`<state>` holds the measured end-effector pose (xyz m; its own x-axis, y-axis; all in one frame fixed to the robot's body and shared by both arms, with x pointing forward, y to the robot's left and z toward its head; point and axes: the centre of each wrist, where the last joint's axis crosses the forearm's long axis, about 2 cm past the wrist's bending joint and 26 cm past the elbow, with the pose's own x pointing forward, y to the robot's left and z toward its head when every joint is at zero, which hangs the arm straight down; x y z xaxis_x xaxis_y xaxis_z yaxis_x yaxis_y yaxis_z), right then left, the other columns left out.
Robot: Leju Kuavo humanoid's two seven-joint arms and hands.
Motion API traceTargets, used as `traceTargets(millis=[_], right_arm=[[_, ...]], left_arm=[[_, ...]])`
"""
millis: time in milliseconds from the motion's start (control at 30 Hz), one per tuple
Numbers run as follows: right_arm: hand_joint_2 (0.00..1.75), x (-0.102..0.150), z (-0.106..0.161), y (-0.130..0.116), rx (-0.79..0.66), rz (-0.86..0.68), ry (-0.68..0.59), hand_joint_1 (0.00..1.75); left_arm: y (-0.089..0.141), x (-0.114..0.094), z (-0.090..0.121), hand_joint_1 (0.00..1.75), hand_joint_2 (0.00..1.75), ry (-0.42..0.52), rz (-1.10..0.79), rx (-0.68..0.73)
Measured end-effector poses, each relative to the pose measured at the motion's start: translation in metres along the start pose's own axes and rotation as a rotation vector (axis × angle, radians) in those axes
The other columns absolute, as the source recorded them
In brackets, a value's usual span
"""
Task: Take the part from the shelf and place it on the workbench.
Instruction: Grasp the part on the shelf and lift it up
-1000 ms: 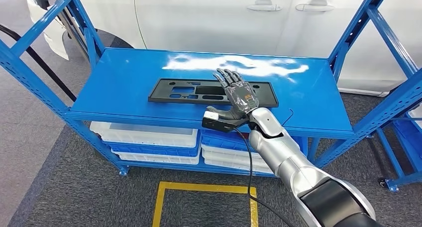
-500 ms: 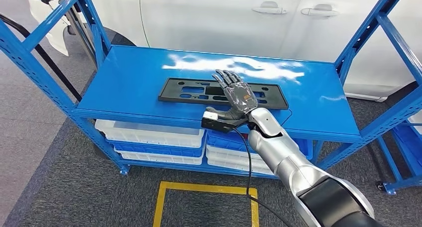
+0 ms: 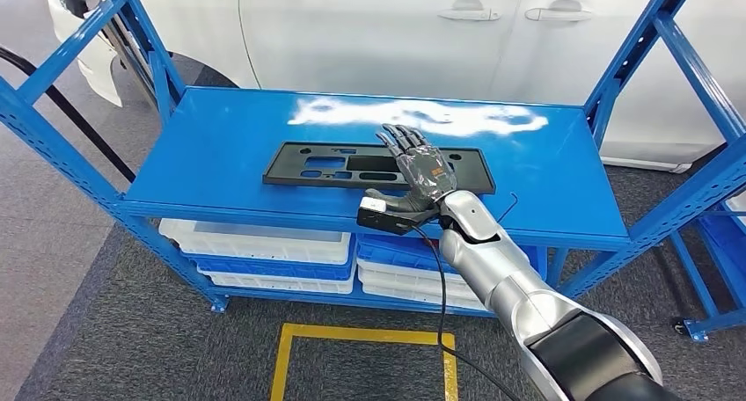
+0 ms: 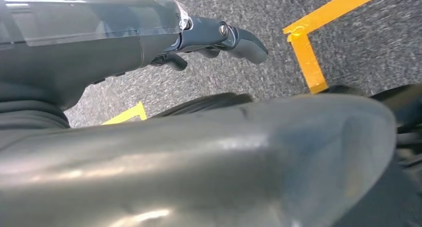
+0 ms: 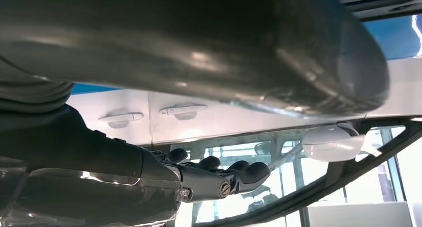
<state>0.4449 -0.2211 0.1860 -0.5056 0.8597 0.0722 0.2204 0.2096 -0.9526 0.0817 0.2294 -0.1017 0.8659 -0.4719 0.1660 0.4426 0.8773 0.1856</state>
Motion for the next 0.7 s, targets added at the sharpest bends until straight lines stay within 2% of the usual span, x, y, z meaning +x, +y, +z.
traceTargets(millis=[700], right_arm=[[0.0, -0.0004, 0.0008, 0.0014, 0.004, -0.001, 0.007, 0.0]], left_arm=[[0.0007, 0.0005, -0.0001, 0.0, 0.0, -0.004, -0.002, 0.002]])
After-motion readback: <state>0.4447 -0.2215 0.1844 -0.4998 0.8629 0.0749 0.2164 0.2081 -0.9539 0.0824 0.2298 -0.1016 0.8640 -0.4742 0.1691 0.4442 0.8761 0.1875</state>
